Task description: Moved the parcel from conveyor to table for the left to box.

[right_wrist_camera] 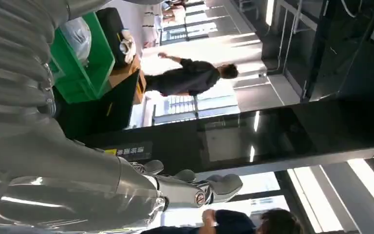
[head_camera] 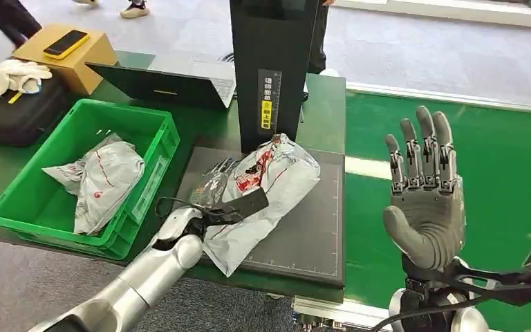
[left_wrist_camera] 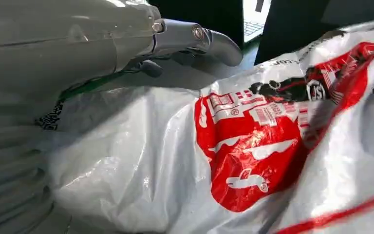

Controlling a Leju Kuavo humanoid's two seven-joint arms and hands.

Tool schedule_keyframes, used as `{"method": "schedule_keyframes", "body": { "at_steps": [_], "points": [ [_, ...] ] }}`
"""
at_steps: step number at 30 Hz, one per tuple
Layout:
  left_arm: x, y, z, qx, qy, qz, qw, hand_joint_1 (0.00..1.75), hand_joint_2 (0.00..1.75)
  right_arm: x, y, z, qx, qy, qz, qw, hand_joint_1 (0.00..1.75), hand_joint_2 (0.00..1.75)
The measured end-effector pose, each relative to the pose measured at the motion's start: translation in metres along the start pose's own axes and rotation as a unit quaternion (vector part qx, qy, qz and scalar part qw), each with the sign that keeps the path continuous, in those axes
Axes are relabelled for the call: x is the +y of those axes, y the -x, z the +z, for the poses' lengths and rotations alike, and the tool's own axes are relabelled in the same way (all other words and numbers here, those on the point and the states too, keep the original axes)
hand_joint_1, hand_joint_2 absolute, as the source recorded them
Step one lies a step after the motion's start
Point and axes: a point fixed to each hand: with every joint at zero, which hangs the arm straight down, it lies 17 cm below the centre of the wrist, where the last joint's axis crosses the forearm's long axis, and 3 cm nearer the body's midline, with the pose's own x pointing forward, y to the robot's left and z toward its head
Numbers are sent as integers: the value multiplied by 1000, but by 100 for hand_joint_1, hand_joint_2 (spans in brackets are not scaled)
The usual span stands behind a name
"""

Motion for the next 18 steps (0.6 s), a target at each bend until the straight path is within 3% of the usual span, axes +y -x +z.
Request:
{"method": "schedule_keyframes", "body": {
  "at_steps": [4,5,6,18],
  "points": [
    [-3,1,0,0,7,-5,1000,0,175,-1,0,0,-1,2,-1,1000,0,175],
    [-4,0,0,-3,10,-7,1000,52,175,-1,0,0,-2,3,-1,1000,0,175],
    [-5,0,0,-5,12,-10,1000,175,175,-2,-1,0,-2,4,-1,1000,0,175],
    [-6,-17,-2,-38,18,-7,999,175,175,-5,2,-4,-5,10,0,1000,0,175]
  ]
}}
